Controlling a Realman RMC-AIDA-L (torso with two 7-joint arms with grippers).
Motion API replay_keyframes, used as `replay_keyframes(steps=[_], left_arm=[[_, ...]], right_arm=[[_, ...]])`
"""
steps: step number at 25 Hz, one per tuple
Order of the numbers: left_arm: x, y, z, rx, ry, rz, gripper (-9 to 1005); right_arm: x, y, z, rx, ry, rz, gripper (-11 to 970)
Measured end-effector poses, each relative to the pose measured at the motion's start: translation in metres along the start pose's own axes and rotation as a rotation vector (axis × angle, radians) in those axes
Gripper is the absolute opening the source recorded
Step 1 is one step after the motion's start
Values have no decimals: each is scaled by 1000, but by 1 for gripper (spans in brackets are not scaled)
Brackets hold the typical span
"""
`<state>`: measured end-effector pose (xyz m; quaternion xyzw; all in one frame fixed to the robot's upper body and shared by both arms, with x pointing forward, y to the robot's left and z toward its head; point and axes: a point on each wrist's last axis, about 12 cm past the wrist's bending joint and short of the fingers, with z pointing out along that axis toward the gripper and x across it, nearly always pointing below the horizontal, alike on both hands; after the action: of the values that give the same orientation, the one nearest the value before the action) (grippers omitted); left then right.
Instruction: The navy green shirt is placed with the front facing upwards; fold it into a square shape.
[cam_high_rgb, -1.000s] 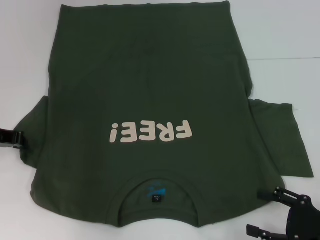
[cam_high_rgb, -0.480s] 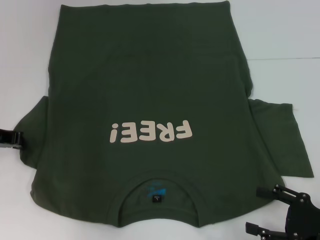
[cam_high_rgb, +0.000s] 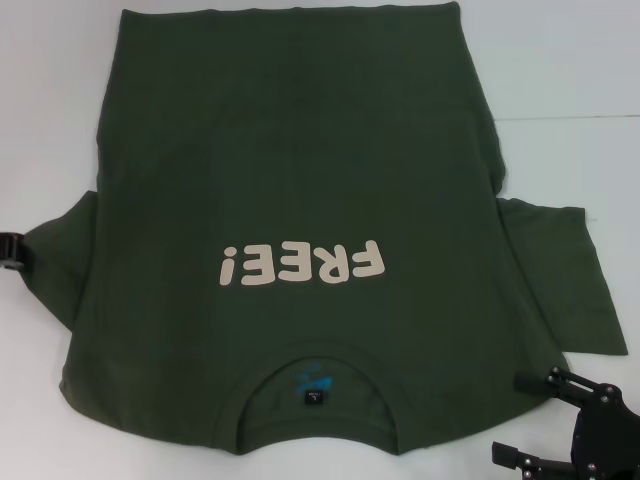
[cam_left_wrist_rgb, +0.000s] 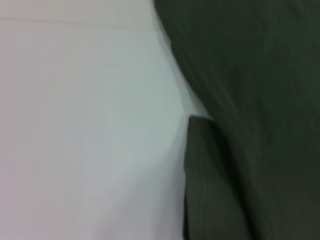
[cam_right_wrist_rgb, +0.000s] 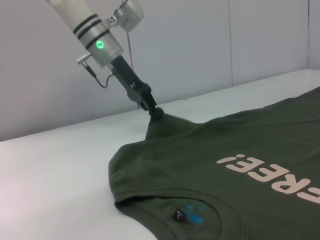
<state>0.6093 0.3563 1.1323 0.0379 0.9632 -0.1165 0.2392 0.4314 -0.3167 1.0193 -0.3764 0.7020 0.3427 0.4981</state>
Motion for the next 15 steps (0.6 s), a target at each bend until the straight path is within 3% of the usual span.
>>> replay_keyframes(steps=[15], left_arm=[[-6,31,-30,-81,-83,-60,66]], right_arm=[[0,0,0,3,1,0,916]])
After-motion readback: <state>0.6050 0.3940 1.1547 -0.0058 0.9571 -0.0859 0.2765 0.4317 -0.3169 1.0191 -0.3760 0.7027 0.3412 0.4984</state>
